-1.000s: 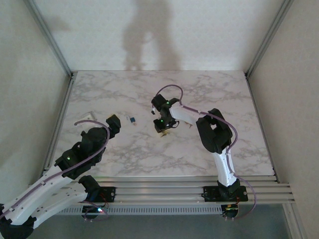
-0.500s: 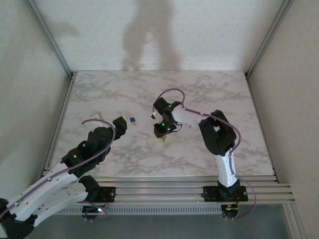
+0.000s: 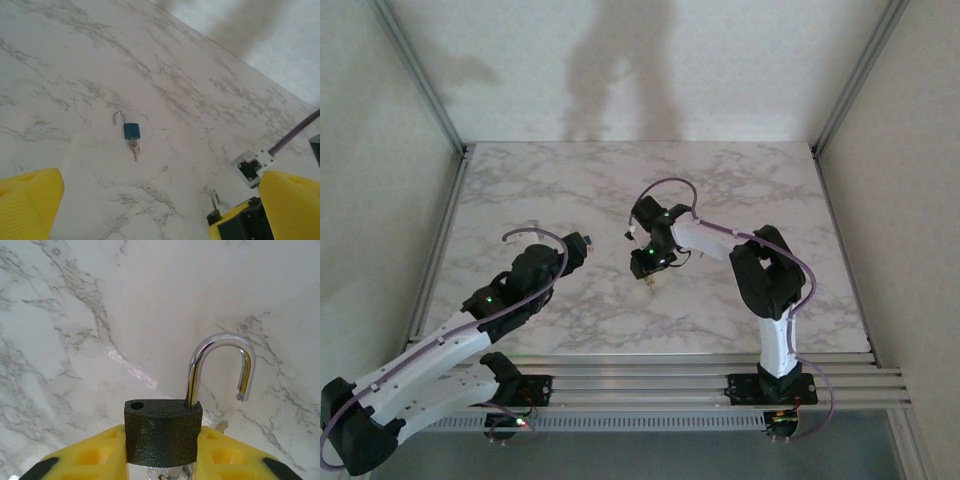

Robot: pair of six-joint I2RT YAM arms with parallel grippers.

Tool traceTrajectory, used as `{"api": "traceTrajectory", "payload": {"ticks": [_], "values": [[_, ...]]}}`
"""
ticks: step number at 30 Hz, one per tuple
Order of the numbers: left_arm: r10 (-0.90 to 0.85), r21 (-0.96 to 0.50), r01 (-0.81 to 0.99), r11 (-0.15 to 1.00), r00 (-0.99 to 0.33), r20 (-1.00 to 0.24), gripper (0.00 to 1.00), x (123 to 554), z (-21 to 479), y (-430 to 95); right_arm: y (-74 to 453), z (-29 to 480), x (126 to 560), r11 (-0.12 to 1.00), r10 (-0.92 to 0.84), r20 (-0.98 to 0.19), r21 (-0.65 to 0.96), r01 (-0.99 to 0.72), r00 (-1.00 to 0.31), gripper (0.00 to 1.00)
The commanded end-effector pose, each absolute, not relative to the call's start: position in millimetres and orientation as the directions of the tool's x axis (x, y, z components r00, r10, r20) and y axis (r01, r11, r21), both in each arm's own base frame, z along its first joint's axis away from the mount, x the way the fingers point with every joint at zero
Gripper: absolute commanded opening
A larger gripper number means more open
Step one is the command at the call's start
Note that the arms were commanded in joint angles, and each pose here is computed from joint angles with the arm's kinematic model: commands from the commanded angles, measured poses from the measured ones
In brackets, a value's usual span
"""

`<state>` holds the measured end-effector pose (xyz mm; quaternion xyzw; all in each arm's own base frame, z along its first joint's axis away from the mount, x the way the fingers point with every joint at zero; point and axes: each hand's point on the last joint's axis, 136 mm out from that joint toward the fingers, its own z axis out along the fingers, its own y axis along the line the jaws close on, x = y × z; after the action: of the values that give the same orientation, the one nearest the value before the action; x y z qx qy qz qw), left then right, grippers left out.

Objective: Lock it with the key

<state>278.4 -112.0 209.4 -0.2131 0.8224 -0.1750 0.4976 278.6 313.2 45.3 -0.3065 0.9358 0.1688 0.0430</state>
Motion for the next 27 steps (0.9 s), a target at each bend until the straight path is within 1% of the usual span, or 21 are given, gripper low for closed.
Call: {"api": "traceTrajectory", "payload": {"ticks": [1, 12, 20, 27], "values": [[-0.559, -0.547, -0.165, 0.821, -0.434, -0.707, 1.00, 284, 207, -119, 318, 63, 270, 0.725, -0.568, -0.218, 0.323, -0.608, -0.793, 0.30], [-0.606, -0.636, -0.157, 0.755, -0.538, -0.586, 0.99, 299, 178, -139, 320, 82, 262, 0.693, -0.566, -0.265, 0.362, -0.624, -0.781, 0.30], [-0.605, -0.678, -0.145, 0.721, -0.609, -0.513, 0.96, 305, 162, -162, 325, 94, 255, 0.653, -0.566, -0.302, 0.404, -0.641, -0.767, 0.30], [-0.599, -0.712, -0.142, 0.688, -0.664, -0.447, 0.92, 310, 149, -182, 331, 109, 247, 0.596, -0.564, -0.353, 0.451, -0.664, -0.746, 0.30]]}}
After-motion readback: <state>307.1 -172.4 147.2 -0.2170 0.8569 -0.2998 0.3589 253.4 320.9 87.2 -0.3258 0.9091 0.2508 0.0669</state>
